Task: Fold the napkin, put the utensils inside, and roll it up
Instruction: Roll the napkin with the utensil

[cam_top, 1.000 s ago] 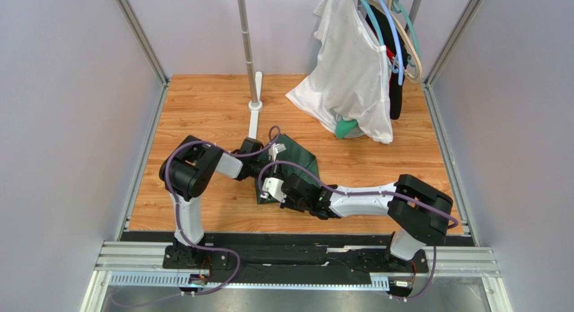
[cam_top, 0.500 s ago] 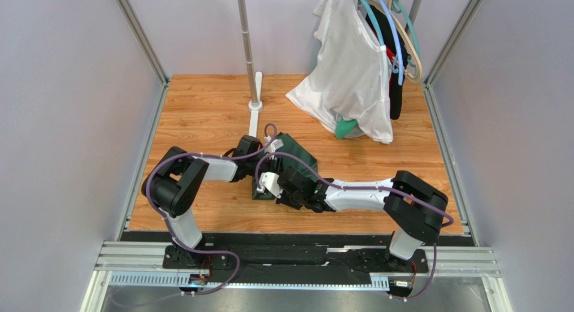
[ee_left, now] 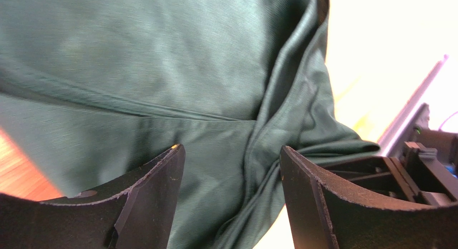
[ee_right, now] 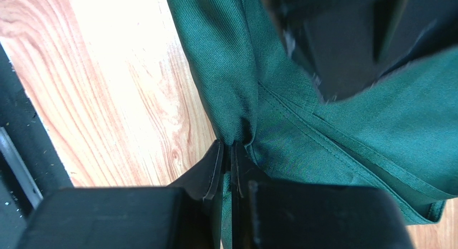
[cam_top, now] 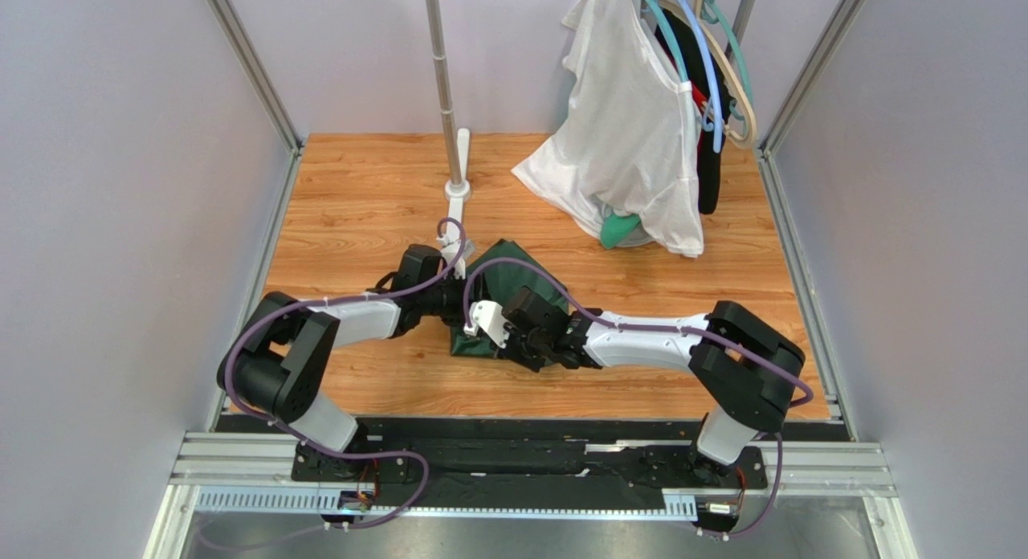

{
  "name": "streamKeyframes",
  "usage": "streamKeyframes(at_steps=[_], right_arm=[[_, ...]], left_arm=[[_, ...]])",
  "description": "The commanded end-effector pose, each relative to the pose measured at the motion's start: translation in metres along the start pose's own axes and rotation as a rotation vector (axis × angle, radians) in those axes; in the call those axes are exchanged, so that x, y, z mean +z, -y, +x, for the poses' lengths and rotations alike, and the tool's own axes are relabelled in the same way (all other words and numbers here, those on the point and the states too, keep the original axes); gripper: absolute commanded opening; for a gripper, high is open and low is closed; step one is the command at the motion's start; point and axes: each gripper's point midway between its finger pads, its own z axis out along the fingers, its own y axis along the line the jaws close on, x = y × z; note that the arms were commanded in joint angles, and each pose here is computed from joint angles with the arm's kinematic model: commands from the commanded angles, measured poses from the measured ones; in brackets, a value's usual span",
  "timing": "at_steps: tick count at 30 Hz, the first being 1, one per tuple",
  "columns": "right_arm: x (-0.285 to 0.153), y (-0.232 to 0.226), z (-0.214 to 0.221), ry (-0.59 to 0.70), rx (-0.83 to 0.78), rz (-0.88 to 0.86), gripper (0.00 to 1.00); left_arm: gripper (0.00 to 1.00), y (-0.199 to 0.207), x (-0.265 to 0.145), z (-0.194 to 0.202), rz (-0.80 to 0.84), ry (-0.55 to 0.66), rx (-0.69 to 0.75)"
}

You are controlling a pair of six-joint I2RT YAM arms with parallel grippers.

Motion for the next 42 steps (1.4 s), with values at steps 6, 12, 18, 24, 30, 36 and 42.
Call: streamKeyframes(at_steps=[6, 12, 18, 24, 30, 36, 42], right_arm=[[-0.009, -0.029, 0.038, -0.151, 0.061, -0.17, 0.0], [-0.01, -0.033, 0.037, -0.186, 0.061, -0.228, 0.0], [-0.012, -0.033, 0.031, -0.181, 0.081, -0.274, 0.0], [-0.011, -0.031, 0.029, -0.181, 0.108, -0.322, 0.0], [-0.013, -0.026, 0.026, -0.153, 0.158, -0.383, 0.0], [-0.013, -0.023, 0.024, -0.137, 0.197, -0.438, 0.0], [-0.011, -0.022, 0.027, -0.155, 0.241, -0.495, 0.0]], left_arm=[[0.75, -0.047, -0.033, -0.009, -0.238, 0.188, -0.043], [0.75, -0.032, -0.061, -0.023, -0.195, 0.379, 0.059], [0.72, 0.018, -0.085, -0.025, 0.01, 0.495, 0.273], [0.7, 0.057, -0.083, -0.003, 0.119, 0.493, 0.431], [0.68, 0.062, -0.061, 0.017, 0.17, 0.382, 0.437], [0.68, 0.064, -0.053, 0.028, 0.185, 0.344, 0.442], [0.68, 0.068, -0.044, 0.034, 0.209, 0.302, 0.454]])
